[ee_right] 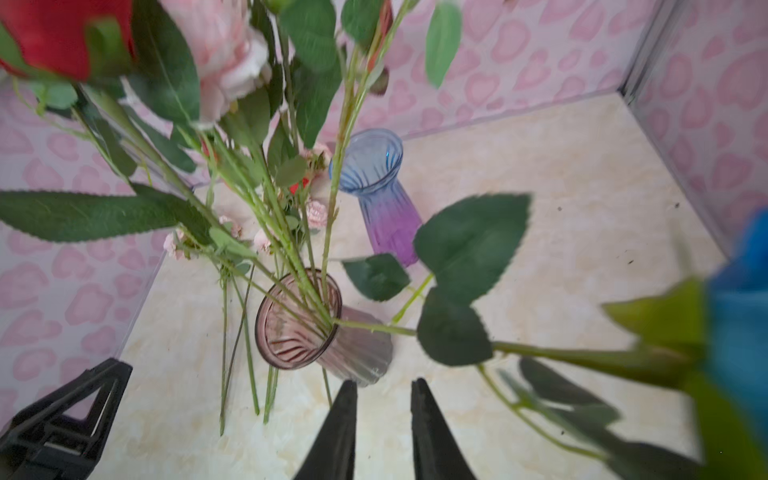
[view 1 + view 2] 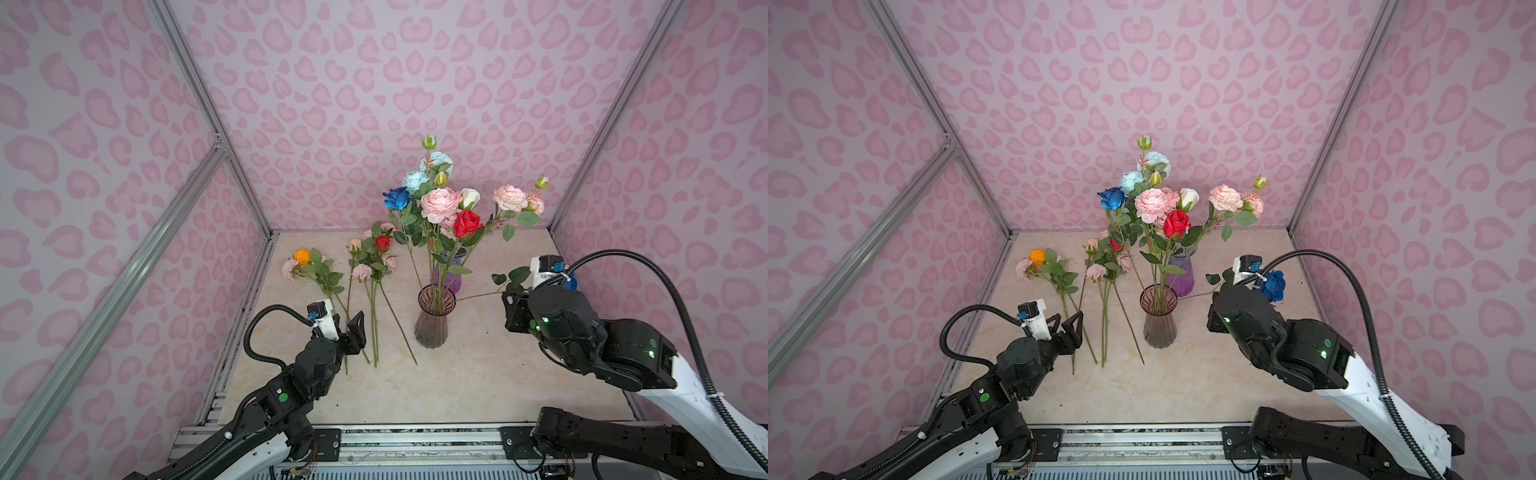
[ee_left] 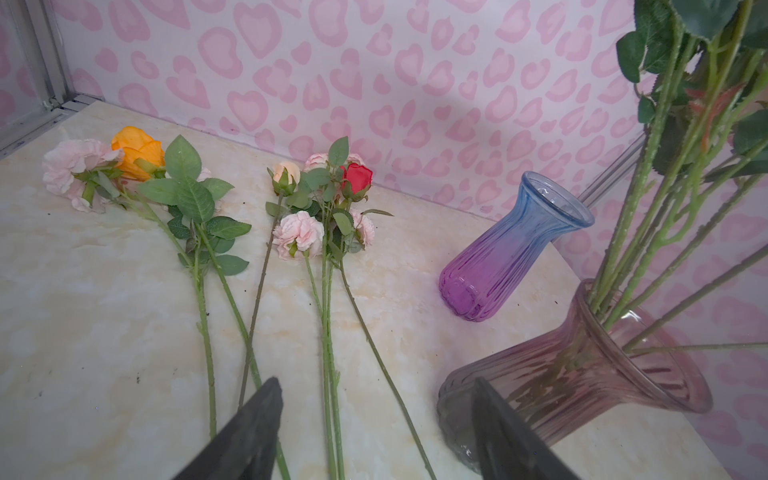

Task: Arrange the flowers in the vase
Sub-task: 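Lower right gripper onto the mauve vase rim and close on it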

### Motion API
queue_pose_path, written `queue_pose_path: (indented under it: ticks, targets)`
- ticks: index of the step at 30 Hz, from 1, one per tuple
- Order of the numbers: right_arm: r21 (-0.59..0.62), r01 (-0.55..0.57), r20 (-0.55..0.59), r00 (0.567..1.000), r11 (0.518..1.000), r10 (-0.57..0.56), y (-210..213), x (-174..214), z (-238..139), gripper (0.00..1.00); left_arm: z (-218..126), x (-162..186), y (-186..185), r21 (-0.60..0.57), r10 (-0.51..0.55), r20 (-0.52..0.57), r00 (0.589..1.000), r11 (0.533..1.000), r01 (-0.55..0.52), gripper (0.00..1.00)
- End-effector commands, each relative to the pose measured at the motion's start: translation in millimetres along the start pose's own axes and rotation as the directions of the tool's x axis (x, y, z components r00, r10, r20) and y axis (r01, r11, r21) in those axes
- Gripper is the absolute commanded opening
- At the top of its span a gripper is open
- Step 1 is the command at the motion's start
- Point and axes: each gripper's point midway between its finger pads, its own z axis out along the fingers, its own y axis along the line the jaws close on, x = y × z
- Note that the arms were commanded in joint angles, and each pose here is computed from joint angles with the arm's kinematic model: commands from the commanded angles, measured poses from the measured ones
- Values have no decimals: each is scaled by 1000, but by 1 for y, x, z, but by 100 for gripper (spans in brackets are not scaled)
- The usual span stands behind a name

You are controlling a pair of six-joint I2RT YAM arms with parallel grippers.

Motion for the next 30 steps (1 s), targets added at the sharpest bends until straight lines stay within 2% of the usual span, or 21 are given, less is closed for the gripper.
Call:
queue_pose_path:
  ticks: [1, 6, 8, 11, 15, 19, 22, 28, 30]
  targets:
    - [-25, -78, -103, 992, 997, 75, 19, 28, 13, 24, -3, -1, 8, -24, -16, 17, 1000, 1000, 16, 73]
    - [-77, -159, -188, 972, 984, 142, 50, 67, 45, 28, -8, -2, 10, -12, -18, 33, 999, 1000, 19, 73]
    - [-53, -193, -195, 964, 980, 179, 51, 77, 57, 31, -8, 0, 10, -1, -31, 31, 999, 1000, 31, 73]
    - [-28, -199, -176, 966, 980, 191, 50, 76, 65, 33, -8, 1, 5, 26, -39, 18, 999, 999, 39, 72]
    - [-15, -227, -243, 945, 974, 217, 47, 77, 83, 34, -9, 3, 5, 29, -23, 7, 1000, 999, 23, 72]
    - [7, -227, -257, 941, 974, 221, 43, 69, 96, 34, -12, 3, 8, 33, -39, 20, 999, 999, 39, 72]
    - [8, -216, -273, 939, 976, 210, 46, 66, 105, 34, -15, 2, 11, 36, -54, 39, 998, 998, 52, 72]
    - [27, -206, -314, 927, 978, 204, 39, 65, 124, 24, -15, 0, 10, 39, -48, 46, 998, 998, 47, 72]
    - [36, -190, -325, 926, 981, 192, 37, 67, 128, 23, -15, -1, 9, 37, -41, 43, 998, 999, 39, 72]
